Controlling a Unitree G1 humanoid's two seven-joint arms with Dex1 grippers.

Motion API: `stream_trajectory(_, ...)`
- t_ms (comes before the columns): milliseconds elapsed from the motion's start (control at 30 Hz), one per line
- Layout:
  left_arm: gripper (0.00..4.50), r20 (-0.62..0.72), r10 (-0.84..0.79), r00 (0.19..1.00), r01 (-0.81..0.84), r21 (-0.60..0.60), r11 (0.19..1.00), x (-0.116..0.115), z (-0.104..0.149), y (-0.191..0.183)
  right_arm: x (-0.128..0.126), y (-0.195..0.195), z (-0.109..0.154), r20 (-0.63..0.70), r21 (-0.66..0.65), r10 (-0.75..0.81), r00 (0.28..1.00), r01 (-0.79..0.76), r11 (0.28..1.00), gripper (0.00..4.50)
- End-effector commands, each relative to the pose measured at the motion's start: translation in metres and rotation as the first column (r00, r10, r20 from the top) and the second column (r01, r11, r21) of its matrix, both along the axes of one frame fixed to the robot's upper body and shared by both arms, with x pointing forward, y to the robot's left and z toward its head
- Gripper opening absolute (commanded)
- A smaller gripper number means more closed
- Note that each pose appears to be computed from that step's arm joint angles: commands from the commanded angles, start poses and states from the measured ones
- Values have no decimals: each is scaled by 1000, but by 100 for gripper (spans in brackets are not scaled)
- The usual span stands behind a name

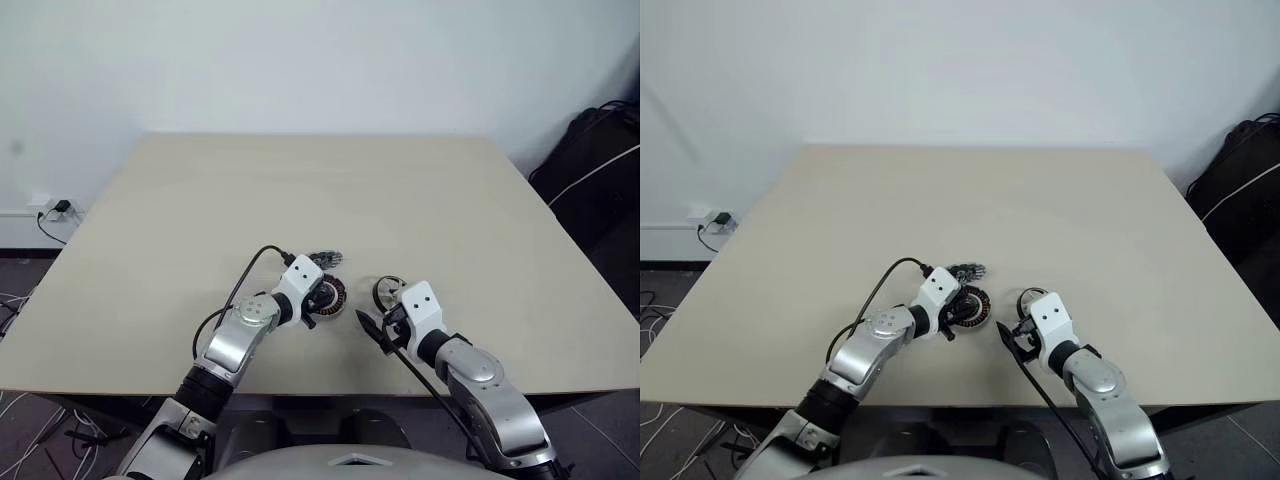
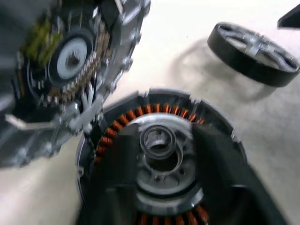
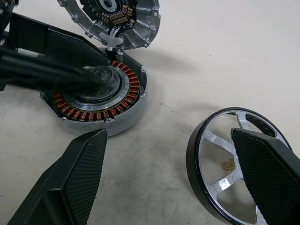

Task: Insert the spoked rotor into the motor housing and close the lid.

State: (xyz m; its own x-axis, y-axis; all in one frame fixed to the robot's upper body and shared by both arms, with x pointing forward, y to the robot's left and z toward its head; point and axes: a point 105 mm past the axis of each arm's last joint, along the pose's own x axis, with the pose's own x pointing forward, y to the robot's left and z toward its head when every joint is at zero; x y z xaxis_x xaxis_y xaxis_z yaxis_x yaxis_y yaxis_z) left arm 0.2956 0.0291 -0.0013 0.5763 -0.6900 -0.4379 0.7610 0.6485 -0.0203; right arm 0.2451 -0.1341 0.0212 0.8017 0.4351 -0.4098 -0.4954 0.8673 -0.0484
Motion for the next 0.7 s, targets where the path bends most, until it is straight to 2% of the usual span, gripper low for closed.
stream_trajectory(33,302,54,6,999,-4,-37,999,4,17,-2,5,0,15,63,8,2,998,-2,1000,450)
stream_trajectory(67,336,61,2,998,2,-57,998,4,21,-3,6,0,15,63,8,4,998,-4,1000,450)
stream_trajectory(133,336,70,0,998,7,-94,996,2,28,-5,6,1,15,63,8,6,998,-7,1000,450)
stream_trajectory(200,286,78,-1,997,10,-112,994,0,32,-5,6,1,15,63,10,8,998,-9,1000,450)
stream_trajectory(400,86,107,17,994,-3,-134,991,-10,38,8,8,9,25,77,81,5,997,-11,997,450)
stream_trajectory(433,50,107,26,994,-10,-140,990,-12,39,11,9,12,28,79,91,8,997,-15,996,420)
stream_trajectory(467,18,106,31,994,-15,-146,989,-15,40,14,10,14,29,78,95,12,997,-20,995,411)
stream_trajectory(500,0,105,36,994,-20,-149,989,-17,40,16,11,16,28,73,91,18,997,-25,996,388)
stream_trajectory(700,0,109,92,990,-75,-155,985,-26,41,36,19,30,26,31,7,92,995,-92,996,192)
